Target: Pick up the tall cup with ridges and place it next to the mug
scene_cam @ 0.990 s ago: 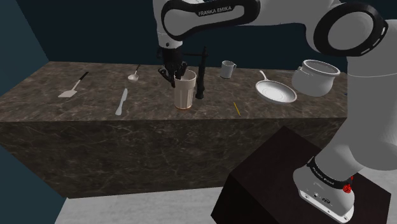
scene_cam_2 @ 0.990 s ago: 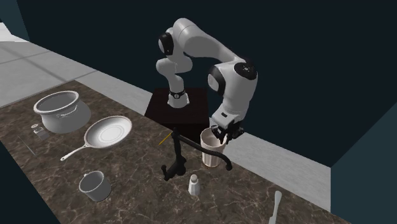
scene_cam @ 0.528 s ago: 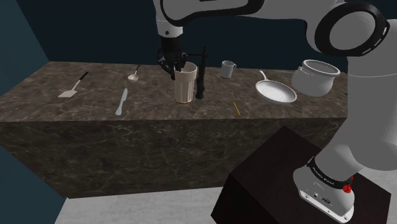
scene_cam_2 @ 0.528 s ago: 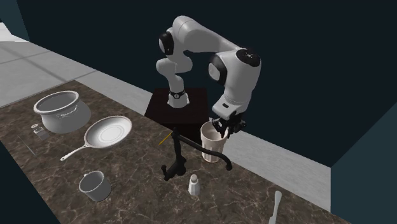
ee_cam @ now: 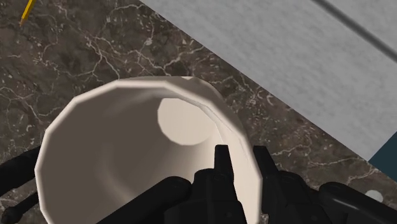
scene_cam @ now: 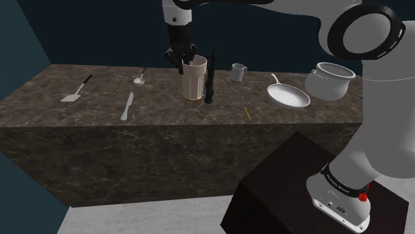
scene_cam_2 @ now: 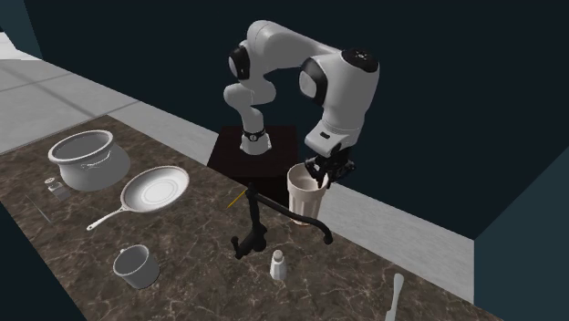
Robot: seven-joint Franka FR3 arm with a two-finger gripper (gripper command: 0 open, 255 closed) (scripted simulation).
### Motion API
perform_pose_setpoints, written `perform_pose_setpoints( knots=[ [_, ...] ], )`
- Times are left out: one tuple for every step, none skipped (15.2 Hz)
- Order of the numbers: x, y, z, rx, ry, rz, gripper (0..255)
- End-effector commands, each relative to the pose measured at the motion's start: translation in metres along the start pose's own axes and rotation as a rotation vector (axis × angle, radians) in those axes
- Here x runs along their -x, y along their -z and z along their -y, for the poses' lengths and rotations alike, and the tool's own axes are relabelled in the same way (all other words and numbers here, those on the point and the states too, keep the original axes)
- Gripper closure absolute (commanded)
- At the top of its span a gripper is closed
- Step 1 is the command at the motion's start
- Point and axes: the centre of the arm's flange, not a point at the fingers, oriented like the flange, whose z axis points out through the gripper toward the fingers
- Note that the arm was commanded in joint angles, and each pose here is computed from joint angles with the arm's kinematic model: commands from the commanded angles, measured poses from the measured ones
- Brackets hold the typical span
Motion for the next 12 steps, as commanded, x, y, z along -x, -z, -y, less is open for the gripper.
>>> perform_pose_setpoints(
  knots=[
    [0.001,0.012,-0.001,0.0,0.0,0.0,255],
    [0.001,0.017,-0.001,0.0,0.0,0.0,255],
    [0.001,0.022,-0.001,0.0,0.0,0.0,255],
    [0.002,0.028,-0.002,0.0,0.0,0.0,255],
    [0.002,0.033,-0.002,0.0,0.0,0.0,255],
    [0.003,0.038,-0.002,0.0,0.0,0.0,255],
    [0.003,0.044,-0.003,0.0,0.0,0.0,255],
    [0.003,0.049,-0.003,0.0,0.0,0.0,255],
    [0.004,0.054,-0.003,0.0,0.0,0.0,255],
    [0.004,0.058,-0.004,0.0,0.0,0.0,255],
    [0.006,0.059,-0.017,0.0,0.0,0.0,255],
    [0.007,0.06,-0.03,0.0,0.0,0.0,255]
  ],
)
